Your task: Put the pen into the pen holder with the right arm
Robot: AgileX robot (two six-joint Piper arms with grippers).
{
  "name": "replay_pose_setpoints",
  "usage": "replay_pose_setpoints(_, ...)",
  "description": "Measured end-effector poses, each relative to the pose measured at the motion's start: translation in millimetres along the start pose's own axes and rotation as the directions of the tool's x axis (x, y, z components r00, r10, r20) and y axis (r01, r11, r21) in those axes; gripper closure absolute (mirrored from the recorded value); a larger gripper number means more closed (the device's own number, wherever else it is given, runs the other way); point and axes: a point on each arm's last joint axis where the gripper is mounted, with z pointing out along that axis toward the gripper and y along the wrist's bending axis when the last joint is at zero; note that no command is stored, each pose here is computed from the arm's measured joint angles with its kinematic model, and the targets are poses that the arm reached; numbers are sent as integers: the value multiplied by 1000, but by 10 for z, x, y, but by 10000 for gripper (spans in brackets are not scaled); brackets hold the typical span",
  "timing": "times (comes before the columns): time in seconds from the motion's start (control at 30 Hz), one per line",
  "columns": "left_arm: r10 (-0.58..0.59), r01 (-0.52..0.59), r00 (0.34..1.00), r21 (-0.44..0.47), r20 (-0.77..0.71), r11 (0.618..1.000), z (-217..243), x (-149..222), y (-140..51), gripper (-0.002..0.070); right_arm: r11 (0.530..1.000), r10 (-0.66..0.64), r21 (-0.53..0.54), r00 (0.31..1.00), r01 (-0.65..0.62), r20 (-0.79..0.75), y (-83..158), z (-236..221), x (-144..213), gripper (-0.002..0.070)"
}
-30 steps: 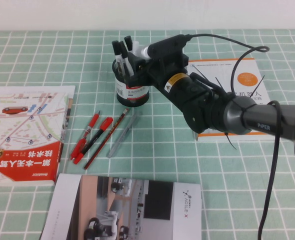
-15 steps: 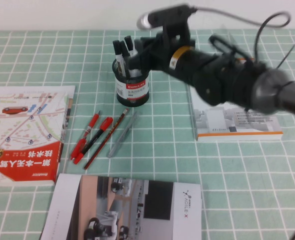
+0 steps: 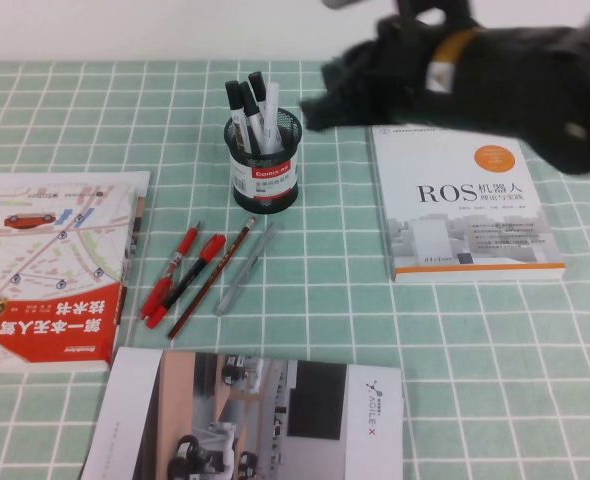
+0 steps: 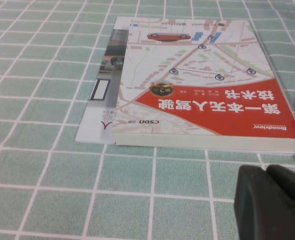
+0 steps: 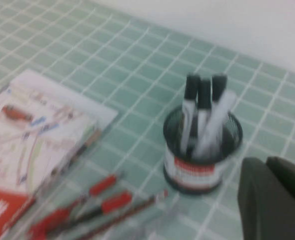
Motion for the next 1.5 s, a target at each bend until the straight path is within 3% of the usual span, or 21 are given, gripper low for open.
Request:
replay_pose_setpoints(0.5,0,0,1000,0,0,1000,0,0,0,679,999,52,-12,995,-53,-86,-30,-1142,764,695)
replay_pose_setpoints(0.73,0,0,1000,0,0,1000,0,0,0,679,999,49,-1,983,-50,-177,-40,-1242,884,695)
replay_pose_setpoints(1.03,0,0,1000,0,0,1000,0,0,0,679,998,62,-8,988,-63,-144,-36,-1193,860,695)
replay_pose_setpoints(1.27,0,0,1000,0,0,1000,0,0,0,679,984,140,129,982,-124,-123,-385,-1208,993,695)
replay_pose_setpoints(1.5,0,0,1000,0,0,1000,0,0,0,679,928,214,310,977,-208,16,-707,-1632,1505,695)
